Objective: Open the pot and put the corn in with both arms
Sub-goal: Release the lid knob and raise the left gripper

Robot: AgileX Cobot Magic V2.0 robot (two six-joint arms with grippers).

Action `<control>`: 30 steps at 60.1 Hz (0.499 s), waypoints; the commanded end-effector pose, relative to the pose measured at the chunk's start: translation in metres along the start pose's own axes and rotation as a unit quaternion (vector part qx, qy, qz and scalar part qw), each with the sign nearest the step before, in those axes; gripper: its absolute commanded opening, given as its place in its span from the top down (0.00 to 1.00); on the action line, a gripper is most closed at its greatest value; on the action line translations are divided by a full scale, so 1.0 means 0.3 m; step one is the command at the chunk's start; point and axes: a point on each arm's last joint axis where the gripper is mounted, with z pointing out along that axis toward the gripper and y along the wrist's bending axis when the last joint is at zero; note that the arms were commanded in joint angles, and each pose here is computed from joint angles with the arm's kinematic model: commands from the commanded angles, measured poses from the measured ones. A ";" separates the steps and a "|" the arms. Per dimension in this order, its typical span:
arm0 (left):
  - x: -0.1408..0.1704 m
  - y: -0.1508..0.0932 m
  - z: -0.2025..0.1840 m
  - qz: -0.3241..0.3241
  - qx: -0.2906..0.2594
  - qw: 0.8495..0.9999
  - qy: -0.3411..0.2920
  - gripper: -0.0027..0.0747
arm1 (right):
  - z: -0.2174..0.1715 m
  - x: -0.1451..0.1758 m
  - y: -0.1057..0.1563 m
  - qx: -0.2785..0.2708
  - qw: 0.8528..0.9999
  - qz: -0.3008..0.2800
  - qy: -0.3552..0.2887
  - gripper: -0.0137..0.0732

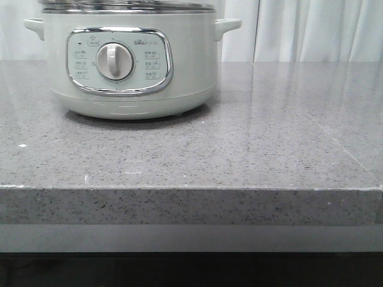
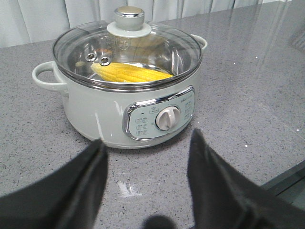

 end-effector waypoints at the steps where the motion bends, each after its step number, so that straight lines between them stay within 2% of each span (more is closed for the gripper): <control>1: -0.048 -0.001 -0.012 -0.006 0.001 0.999 -0.054 0.70 | -0.018 -0.043 -0.001 0.006 0.999 -0.002 -0.046 0.66; 6: -0.048 -0.001 -0.012 -0.006 0.001 0.999 -0.054 0.80 | -0.018 -0.043 -0.001 0.006 0.999 -0.002 -0.046 0.83; 11: -0.048 -0.001 -0.012 -0.006 0.001 0.999 -0.054 0.87 | -0.018 -0.043 -0.001 0.006 0.999 -0.002 -0.046 0.93; 22: -0.048 -0.001 -0.012 -0.006 0.001 0.999 -0.054 0.99 | -0.018 -0.043 -0.001 0.006 0.999 -0.002 -0.046 0.92; 30: -0.048 -0.001 -0.012 -0.006 0.001 0.999 -0.054 0.99 | -0.018 -0.043 -0.001 0.006 0.999 -0.002 -0.046 0.92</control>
